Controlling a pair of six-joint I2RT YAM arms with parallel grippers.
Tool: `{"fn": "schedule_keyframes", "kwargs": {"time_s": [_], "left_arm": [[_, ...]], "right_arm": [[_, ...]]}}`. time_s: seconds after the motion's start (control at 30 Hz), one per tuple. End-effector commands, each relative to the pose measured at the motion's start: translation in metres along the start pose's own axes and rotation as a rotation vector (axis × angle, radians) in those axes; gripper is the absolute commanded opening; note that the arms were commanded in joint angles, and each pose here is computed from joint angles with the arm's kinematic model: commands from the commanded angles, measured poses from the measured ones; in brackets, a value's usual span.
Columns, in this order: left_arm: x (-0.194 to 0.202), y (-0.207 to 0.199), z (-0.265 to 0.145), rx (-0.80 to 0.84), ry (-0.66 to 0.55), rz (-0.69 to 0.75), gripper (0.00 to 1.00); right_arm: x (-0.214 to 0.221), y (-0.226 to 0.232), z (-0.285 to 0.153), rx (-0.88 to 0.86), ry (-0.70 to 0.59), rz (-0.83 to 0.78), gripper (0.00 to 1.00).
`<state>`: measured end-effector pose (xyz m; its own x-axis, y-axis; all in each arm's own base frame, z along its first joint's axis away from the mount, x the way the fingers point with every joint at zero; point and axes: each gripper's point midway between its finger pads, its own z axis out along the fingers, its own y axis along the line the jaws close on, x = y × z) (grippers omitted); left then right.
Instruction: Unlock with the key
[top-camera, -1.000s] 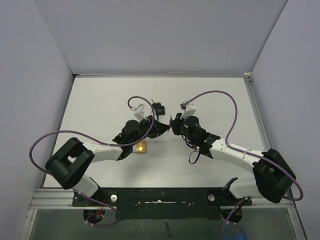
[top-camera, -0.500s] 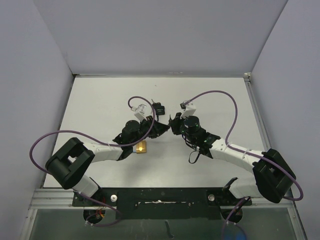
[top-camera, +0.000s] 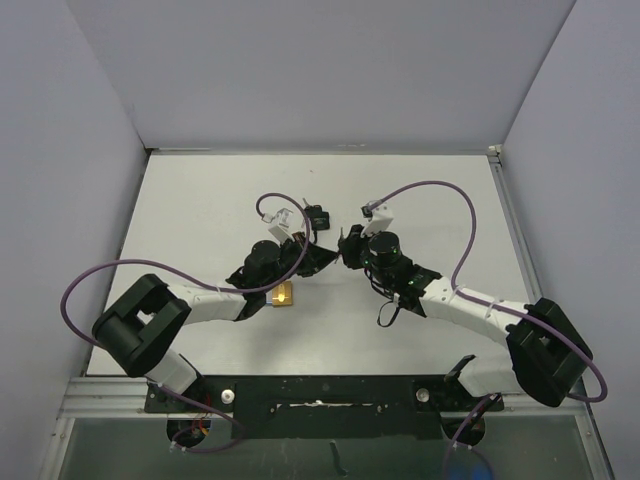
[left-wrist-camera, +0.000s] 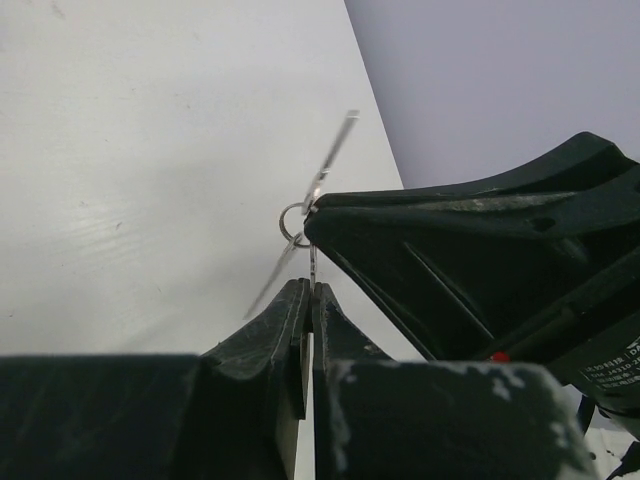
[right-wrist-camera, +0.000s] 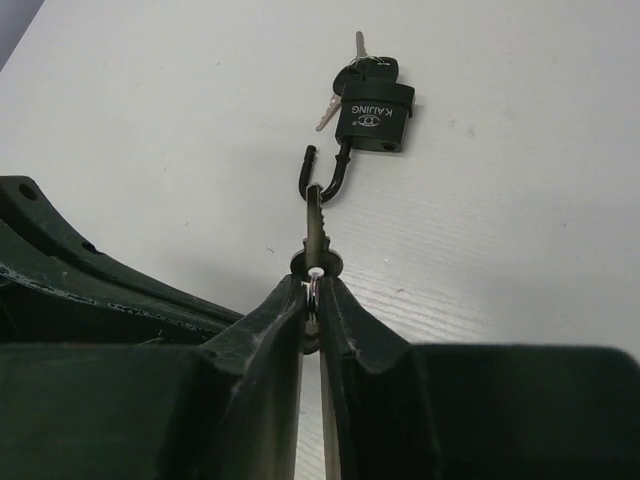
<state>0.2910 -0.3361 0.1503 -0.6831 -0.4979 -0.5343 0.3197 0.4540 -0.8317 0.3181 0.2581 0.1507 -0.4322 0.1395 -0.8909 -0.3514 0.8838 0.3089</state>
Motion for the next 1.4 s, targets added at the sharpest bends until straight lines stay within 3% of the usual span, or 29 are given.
{"fn": "schedule_keyframes", "kwargs": {"time_s": [0.0, 0.13, 0.27, 0.4, 0.57, 0.9, 1.37], "left_arm": [[-0.011, -0.017, 0.002, 0.059, -0.045, 0.024, 0.00], [-0.011, -0.012, -0.001, 0.054, -0.041, 0.050, 0.00], [-0.015, -0.009, -0.006, 0.063, -0.043, 0.081, 0.00], [-0.021, -0.011, -0.013, 0.131, -0.039, 0.129, 0.00], [-0.036, -0.019, -0.021, 0.276, -0.030, 0.143, 0.00], [-0.031, -0.065, -0.012, 0.564, 0.171, 0.164, 0.00], [-0.027, -0.071, -0.008, 0.667, 0.212, 0.070, 0.00]], "right_arm": [[-0.028, 0.010, -0.010, -0.034, -0.093, 0.031, 0.23], [-0.037, 0.005, -0.019, -0.014, -0.118, 0.042, 0.61], [-0.052, -0.006, -0.034, 0.016, -0.154, 0.046, 0.72], [-0.063, -0.015, -0.047, -0.019, -0.183, 0.053, 0.72], [-0.069, -0.017, -0.057, -0.200, -0.178, 0.080, 0.68], [-0.062, 0.006, -0.059, -0.425, -0.113, 0.073, 0.65], [-0.067, 0.004, -0.056, -0.507, -0.124, 0.181, 0.51]]}}
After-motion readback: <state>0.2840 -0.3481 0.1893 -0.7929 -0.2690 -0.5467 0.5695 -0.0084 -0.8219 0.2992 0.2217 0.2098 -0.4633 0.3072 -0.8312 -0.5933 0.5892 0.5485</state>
